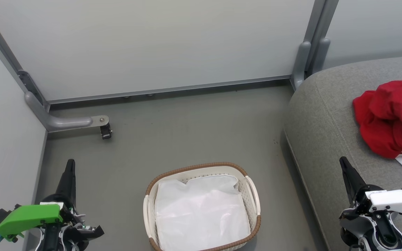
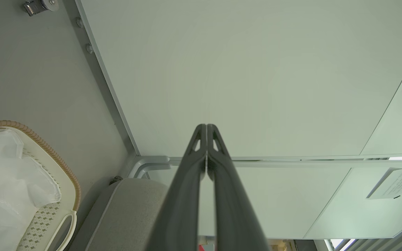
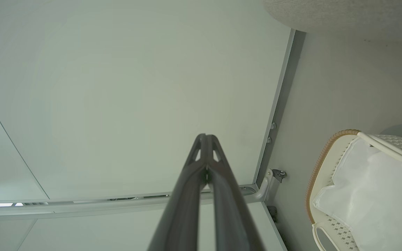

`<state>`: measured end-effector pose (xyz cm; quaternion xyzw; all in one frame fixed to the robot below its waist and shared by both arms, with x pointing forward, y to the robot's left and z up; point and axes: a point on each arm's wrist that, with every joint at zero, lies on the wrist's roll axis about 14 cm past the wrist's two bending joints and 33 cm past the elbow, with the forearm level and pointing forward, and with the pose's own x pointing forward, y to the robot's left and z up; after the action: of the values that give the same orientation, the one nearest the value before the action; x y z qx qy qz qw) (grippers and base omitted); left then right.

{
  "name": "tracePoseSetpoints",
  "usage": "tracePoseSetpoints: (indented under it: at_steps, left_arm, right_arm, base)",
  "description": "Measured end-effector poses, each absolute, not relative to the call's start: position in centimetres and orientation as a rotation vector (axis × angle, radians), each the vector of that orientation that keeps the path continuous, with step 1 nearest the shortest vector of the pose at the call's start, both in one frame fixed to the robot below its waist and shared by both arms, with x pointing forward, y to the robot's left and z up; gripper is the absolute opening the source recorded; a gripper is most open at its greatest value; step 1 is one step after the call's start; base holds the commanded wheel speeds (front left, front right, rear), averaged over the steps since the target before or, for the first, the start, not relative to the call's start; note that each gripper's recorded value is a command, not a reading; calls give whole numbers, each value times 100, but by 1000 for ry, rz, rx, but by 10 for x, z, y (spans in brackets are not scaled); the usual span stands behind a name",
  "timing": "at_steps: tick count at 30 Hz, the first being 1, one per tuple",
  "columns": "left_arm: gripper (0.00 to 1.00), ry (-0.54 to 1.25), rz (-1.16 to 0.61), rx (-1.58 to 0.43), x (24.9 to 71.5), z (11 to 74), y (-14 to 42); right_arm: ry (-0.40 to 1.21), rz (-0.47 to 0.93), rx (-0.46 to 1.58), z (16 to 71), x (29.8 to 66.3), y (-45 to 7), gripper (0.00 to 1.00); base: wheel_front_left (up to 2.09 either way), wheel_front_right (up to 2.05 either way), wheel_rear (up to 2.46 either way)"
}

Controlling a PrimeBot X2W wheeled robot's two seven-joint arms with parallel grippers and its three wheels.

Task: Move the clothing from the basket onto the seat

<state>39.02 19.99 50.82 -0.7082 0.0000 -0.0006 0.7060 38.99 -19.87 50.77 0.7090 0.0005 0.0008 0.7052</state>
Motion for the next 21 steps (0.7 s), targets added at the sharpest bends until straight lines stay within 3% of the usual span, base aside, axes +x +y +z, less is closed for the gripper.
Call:
tracePoseSetpoints:
  at_steps: [21]
  left_arm:
    - [0, 0, -1, -1574, 390, 508, 200]
  right_arm:
    - [1, 2, 1576, 508, 390, -199, 0]
  base:
    - [0, 0, 0]
